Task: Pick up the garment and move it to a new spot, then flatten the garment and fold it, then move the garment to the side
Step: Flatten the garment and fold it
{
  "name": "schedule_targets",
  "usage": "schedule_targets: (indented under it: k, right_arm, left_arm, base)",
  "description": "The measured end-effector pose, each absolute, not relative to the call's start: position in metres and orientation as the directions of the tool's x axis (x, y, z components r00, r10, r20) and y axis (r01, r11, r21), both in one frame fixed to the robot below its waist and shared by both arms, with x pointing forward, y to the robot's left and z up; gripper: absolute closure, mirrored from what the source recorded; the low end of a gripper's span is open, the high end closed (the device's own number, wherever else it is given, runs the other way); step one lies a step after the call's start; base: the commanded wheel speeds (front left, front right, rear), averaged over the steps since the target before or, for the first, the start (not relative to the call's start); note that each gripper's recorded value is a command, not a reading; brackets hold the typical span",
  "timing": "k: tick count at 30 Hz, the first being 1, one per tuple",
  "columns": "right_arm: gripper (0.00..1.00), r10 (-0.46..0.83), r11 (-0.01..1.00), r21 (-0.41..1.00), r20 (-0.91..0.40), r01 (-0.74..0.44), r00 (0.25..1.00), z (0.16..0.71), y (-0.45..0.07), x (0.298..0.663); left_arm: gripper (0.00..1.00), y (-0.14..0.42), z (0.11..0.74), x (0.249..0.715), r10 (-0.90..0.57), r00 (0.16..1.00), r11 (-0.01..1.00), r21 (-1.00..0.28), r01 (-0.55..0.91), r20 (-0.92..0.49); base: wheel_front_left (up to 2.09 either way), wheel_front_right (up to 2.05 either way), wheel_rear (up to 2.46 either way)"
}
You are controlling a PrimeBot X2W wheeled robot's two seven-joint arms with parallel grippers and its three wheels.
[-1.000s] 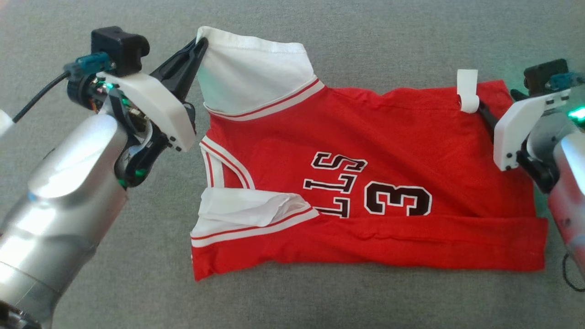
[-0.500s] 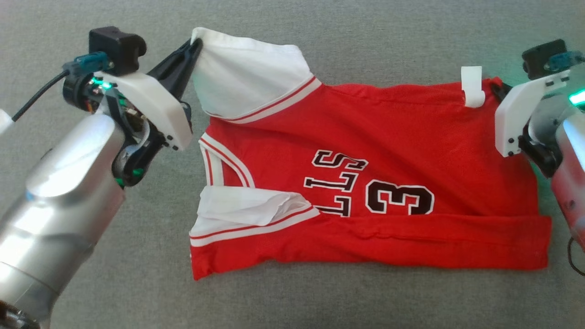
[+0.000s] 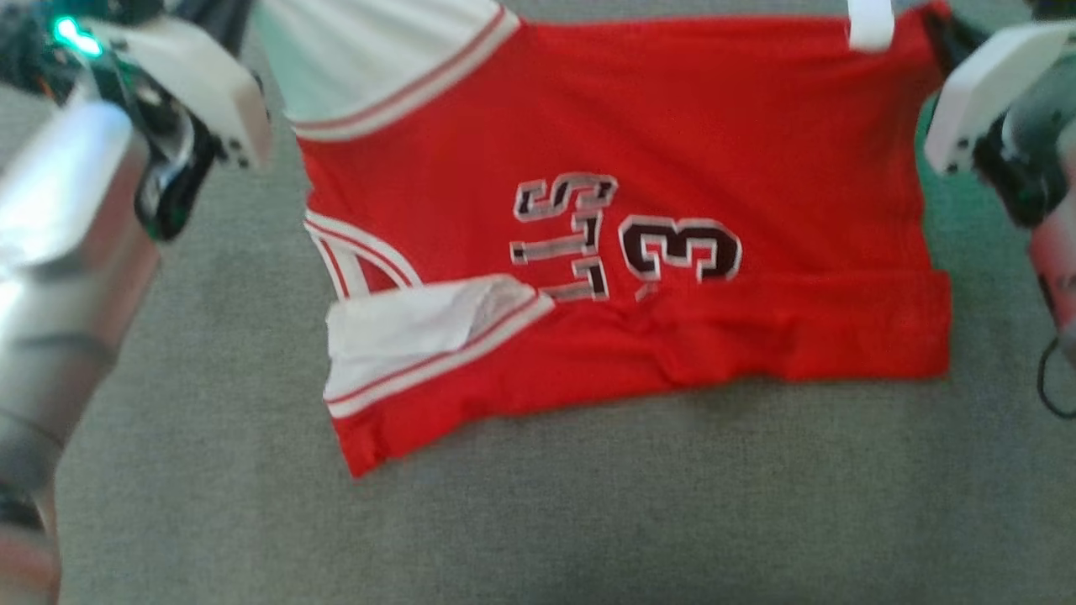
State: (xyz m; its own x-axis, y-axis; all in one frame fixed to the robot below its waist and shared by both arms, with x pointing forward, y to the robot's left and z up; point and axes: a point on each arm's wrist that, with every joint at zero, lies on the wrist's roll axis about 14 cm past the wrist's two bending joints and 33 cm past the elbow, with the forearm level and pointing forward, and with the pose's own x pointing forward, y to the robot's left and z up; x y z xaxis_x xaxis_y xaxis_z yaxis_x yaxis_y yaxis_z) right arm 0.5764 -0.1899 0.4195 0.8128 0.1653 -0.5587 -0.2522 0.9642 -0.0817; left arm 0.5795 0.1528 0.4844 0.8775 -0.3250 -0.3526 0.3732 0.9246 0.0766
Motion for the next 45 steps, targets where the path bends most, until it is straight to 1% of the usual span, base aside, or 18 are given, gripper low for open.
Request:
schedule_targets:
  k: [5, 9, 16, 19, 22, 26, 31, 36, 37, 42, 45]
  right_arm:
    - [1.0, 0.168, 0.973, -0.064, -0.465, -0.222, 0.869, 0.435, -0.191, 0.598]
    - [1.0, 0.171, 0.974, -0.07, -0.404, -0.216, 0.899, 0.443, -0.188, 0.608]
    - [1.0, 0.168, 0.976, -0.068, -0.368, -0.207, 0.914, 0.451, -0.187, 0.607]
    - [1.0, 0.17, 0.979, -0.048, -0.347, -0.199, 0.922, 0.462, -0.186, 0.605]
    - [1.0, 0.174, 0.98, -0.03, -0.354, -0.197, 0.919, 0.465, -0.185, 0.596]
    - [1.0, 0.183, 0.978, -0.009, -0.424, -0.206, 0.887, 0.449, -0.186, 0.569]
    - [1.0, 0.207, 0.973, 0.014, -0.48, -0.229, 0.853, 0.444, -0.186, 0.54]
    - [1.0, 0.231, 0.968, 0.034, -0.516, -0.25, 0.825, 0.447, -0.186, 0.517]
    - [1.0, 0.231, 0.968, 0.034, -0.516, -0.25, 0.825, 0.447, -0.186, 0.517]
    - [1.0, 0.234, 0.966, 0.048, -0.573, -0.253, 0.785, 0.438, -0.193, 0.494]
    - [1.0, 0.236, 0.965, 0.057, -0.617, -0.257, 0.751, 0.43, -0.195, 0.482]
  left_arm:
    - [1.0, 0.147, 0.496, 0.607, -0.317, 0.905, 0.923, 0.127, 0.364, -0.284]
    - [1.0, 0.146, 0.499, 0.618, -0.313, 0.916, 0.92, 0.159, 0.358, -0.25]
    - [1.0, 0.144, 0.5, 0.609, -0.336, 0.911, 0.911, 0.162, 0.379, -0.238]
    - [1.0, 0.145, 0.505, 0.601, -0.341, 0.91, 0.92, 0.116, 0.375, -0.234]
    - [1.0, 0.142, 0.497, 0.583, -0.354, 0.893, 0.919, 0.071, 0.387, -0.278]
    - [1.0, 0.128, 0.484, 0.549, -0.415, 0.841, 0.894, 0.016, 0.448, -0.348]
    - [1.0, 0.135, 0.483, 0.513, -0.447, 0.792, 0.88, -0.047, 0.472, -0.415]
    - [1.0, 0.135, 0.476, 0.472, -0.487, 0.72, 0.855, -0.102, 0.509, -0.494]
    - [1.0, 0.135, 0.476, 0.472, -0.487, 0.72, 0.855, -0.102, 0.509, -0.494]
    - [1.0, 0.134, 0.465, 0.433, -0.52, 0.643, 0.83, -0.157, 0.535, -0.562]
    - [1.0, 0.134, 0.463, 0.419, -0.526, 0.616, 0.824, -0.171, 0.541, -0.587]
  base:
    - [0.0, 0.0, 0.0]
    - [0.0, 0.0, 0.0]
    - [0.0, 0.0, 0.0]
    - [0.0, 0.0, 0.0]
    - [0.0, 0.0, 0.0]
    - [0.0, 0.0, 0.0]
    - [0.0, 0.0, 0.0]
    - [0.0, 0.0, 0.0]
    - [0.0, 0.0, 0.0]
    - [0.0, 0.0, 0.0]
    - [0.0, 0.0, 0.0]
